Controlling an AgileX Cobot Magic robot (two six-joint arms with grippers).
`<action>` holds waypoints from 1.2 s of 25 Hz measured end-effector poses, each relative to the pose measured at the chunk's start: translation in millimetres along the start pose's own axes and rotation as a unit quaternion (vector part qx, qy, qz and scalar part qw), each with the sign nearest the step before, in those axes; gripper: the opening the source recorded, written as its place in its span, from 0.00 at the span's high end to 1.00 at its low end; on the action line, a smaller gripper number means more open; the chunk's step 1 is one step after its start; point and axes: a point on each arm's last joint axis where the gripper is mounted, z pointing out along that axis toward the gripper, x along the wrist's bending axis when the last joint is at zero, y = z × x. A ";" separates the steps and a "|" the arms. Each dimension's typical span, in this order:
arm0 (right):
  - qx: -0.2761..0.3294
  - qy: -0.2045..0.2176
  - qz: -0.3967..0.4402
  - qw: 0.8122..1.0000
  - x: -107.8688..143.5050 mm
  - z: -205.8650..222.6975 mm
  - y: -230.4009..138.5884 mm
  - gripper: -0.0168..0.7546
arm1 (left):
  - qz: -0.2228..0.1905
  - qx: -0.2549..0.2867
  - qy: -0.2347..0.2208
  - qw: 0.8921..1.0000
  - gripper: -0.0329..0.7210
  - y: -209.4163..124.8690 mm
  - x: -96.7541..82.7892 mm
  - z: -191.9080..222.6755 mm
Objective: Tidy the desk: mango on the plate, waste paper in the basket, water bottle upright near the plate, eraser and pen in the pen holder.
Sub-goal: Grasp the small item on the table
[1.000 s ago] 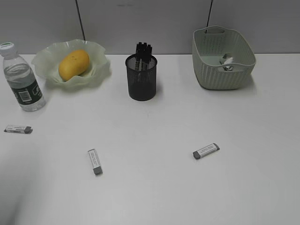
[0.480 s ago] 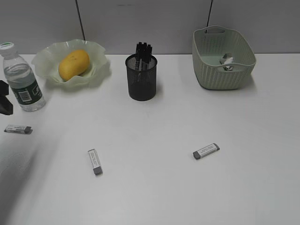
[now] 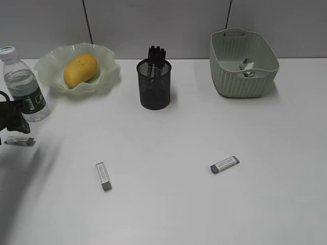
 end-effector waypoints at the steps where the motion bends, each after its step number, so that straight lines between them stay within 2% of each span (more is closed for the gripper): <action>1: 0.000 0.000 0.000 1.000 0.0 0.0 0.0 0.34 | -0.006 0.002 0.003 1.000 0.28 -0.1 1.9 4.8; 6: 0.000 0.000 0.000 1.000 0.0 0.0 0.1 0.34 | -0.030 -0.009 0.009 0.999 0.28 4.5 10.0 21.0; 9: -0.002 0.000 0.000 1.000 0.0 0.0 0.3 0.34 | -0.024 -0.020 0.008 0.999 0.28 9.3 10.0 27.7; 14: -0.004 0.000 -0.001 1.000 0.2 1.6 0.1 0.34 | 0.026 -0.038 0.011 0.999 0.28 19.0 7.9 29.5; 20: -0.004 0.000 -0.002 1.000 0.5 4.6 -1.2 0.34 | 0.142 -0.031 0.042 0.989 0.28 20.3 12.0 28.8; 27: -0.005 0.000 -0.002 1.000 0.5 4.6 -1.0 0.34 | 0.153 -0.061 0.026 0.986 0.28 25.3 8.1 28.8; 30: -0.005 0.000 -0.002 1.000 0.5 4.6 -1.0 0.34 | 0.155 -0.055 0.026 0.986 0.28 23.6 9.0 35.1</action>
